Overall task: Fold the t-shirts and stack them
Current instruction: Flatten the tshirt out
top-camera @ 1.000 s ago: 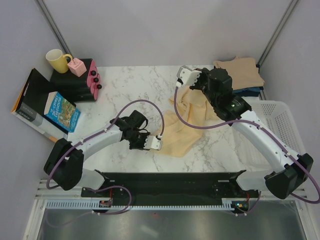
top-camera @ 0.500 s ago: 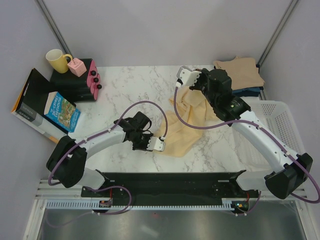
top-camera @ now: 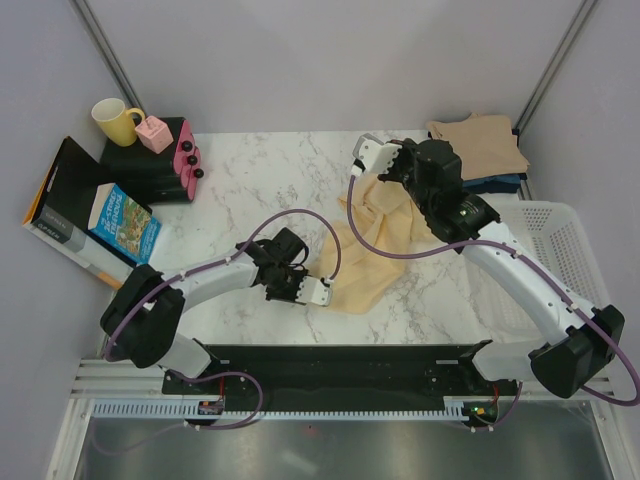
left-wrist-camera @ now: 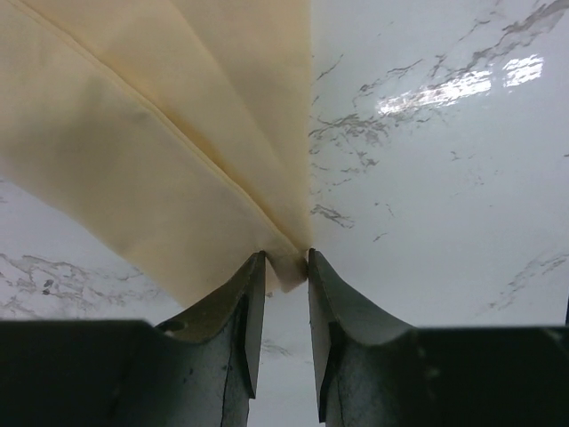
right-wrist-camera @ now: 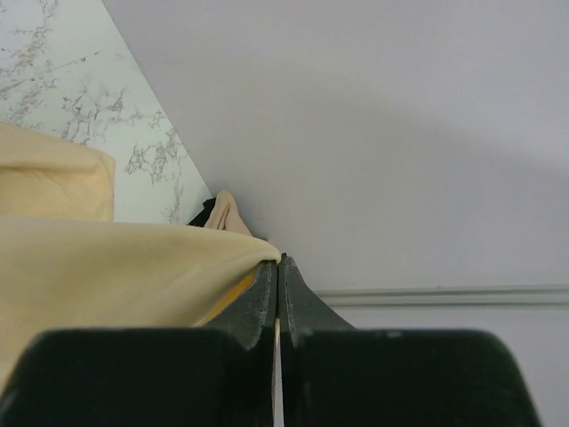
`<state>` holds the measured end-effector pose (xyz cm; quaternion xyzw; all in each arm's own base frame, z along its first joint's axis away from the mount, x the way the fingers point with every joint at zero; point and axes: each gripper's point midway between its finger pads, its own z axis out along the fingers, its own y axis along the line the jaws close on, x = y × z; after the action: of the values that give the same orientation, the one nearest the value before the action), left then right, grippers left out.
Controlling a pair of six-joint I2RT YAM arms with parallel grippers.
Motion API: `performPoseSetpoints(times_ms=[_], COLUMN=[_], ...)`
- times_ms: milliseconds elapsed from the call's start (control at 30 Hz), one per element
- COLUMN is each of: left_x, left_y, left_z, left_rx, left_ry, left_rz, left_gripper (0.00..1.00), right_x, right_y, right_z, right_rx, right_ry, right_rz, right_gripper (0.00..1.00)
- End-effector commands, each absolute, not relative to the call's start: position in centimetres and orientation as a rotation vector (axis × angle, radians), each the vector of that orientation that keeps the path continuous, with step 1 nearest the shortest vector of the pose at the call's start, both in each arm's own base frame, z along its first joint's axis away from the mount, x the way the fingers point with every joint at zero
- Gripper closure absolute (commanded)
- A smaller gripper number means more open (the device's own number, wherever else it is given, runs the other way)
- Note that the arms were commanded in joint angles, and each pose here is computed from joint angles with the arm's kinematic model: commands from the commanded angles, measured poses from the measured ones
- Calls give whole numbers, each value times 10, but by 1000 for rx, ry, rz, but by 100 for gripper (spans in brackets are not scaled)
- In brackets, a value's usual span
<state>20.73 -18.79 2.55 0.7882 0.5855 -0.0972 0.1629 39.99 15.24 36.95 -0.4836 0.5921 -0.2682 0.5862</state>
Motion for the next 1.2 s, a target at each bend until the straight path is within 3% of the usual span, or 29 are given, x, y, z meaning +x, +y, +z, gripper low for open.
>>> performPoseSetpoints(times_ms=[0,200,267,300,500,700,967,1167], left_x=[223,229,230,231,247,313,435,472], left_y=[-190,-191,-191,-191,-197,-207,-130,-55], left_z=[25,25,24,23,44,150,287,319], left_rx=[2202,2185,2182,2180,2126,1893,1397,1241], left_ry=[1683,1692,1701,1707,1689,1573,1633,1619], left_rz=[-185,-158,-156,-154,-88,143,694,1008], left_gripper=[67,71,84,98,98,98,98,98], right_x=[399,399,400,399,399,402,445,493], right_y=[151,152,152,152,151,145,121,111], right_z=[386,386,385,385,381,379,386,386], right_rx=[-1063,-1069,-1069,-1070,-1087,-1102,-945,-875], right_ry=[1348,1345,1347,1346,1346,1345,1398,1430], right_rz=[-615,-615,-614,-613,-627,-654,-761,-712], right_gripper=[100,100,100,100,100,100,100,100])
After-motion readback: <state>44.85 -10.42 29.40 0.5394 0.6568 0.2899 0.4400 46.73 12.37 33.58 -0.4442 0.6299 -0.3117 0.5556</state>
